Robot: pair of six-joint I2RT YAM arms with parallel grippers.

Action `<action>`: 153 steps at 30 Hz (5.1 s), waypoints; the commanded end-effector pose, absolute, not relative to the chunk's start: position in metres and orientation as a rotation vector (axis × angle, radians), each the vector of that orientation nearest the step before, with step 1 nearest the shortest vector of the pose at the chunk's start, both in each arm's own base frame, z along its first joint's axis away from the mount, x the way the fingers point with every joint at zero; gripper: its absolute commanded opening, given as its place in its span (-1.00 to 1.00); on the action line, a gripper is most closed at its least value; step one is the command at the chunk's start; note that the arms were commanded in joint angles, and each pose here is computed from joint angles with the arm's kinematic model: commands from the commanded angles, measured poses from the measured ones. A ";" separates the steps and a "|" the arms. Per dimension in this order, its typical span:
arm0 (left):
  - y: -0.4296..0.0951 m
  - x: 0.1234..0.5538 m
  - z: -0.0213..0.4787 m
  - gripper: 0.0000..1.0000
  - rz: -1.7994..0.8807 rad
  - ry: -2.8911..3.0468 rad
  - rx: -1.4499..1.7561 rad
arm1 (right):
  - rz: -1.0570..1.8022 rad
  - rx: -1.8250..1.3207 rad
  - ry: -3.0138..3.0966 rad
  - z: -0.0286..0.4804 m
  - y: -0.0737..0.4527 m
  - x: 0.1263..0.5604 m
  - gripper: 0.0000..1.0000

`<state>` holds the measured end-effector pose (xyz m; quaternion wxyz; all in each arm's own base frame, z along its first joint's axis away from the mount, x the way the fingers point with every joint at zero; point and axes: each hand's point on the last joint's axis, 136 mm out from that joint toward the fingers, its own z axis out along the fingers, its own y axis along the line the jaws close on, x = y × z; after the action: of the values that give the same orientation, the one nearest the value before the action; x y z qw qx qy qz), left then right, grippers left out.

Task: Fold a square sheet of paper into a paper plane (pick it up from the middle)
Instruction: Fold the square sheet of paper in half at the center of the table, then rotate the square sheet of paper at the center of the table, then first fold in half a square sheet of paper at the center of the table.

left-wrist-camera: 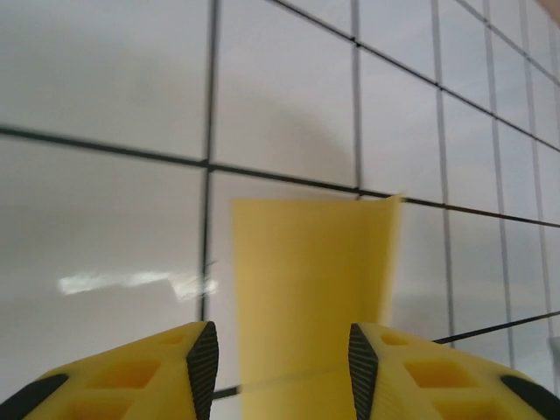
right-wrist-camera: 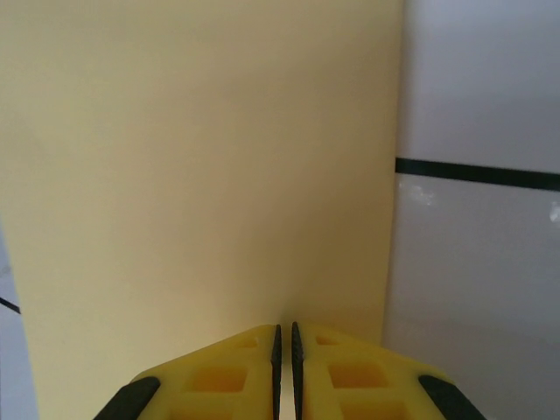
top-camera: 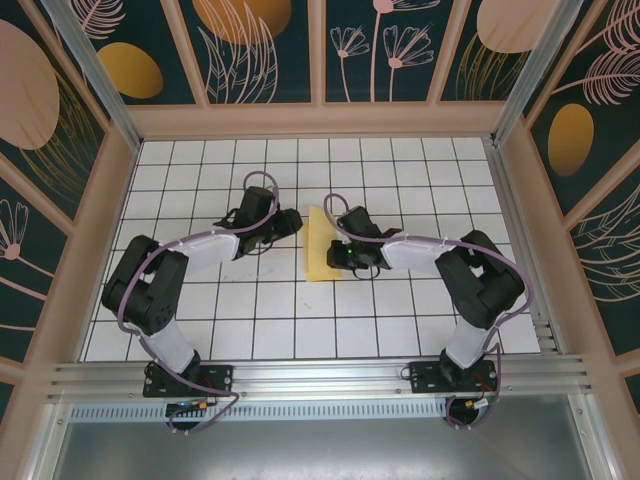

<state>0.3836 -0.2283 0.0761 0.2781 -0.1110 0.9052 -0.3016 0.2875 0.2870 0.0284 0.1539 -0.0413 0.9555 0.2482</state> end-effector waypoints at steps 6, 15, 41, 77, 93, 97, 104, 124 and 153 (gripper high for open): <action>-0.183 0.367 0.077 0.12 -0.704 2.376 -0.414 | 0.648 0.037 2.896 0.008 0.310 0.251 -0.71; -0.155 0.340 0.071 0.16 -0.660 2.381 -0.464 | 0.834 0.023 2.786 0.051 0.360 0.285 -0.69; -0.241 0.294 0.112 -0.18 -1.110 2.353 -0.281 | 0.561 0.197 2.795 0.016 0.278 0.353 -0.67; -0.324 0.228 0.024 -0.72 -1.057 2.684 -0.159 | 0.994 -0.123 2.706 0.043 0.278 0.279 -0.84; -0.345 0.236 0.051 -0.71 -1.208 2.598 -0.128 | 0.995 -0.134 2.777 0.009 0.270 0.260 -0.90; -0.348 0.237 0.050 -0.71 -1.211 2.601 -0.125 | 0.989 -0.122 2.790 0.003 0.269 0.259 -0.90; -0.341 0.232 0.021 -0.72 -1.128 2.689 -0.145 | 0.998 -0.125 2.784 0.006 0.271 0.260 -0.90; -0.303 0.208 -0.026 -0.84 -0.789 2.894 -0.140 | 1.029 -0.158 2.728 0.010 0.256 0.294 -0.89; -0.305 0.204 -0.027 -0.85 -0.784 2.902 -0.112 | 0.859 0.038 2.625 0.019 0.198 0.388 -0.87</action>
<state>0.2313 -0.3353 0.0125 0.1153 -0.0392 0.9326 -0.3398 0.3699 0.2138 0.0203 0.1628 0.0027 0.9255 0.3420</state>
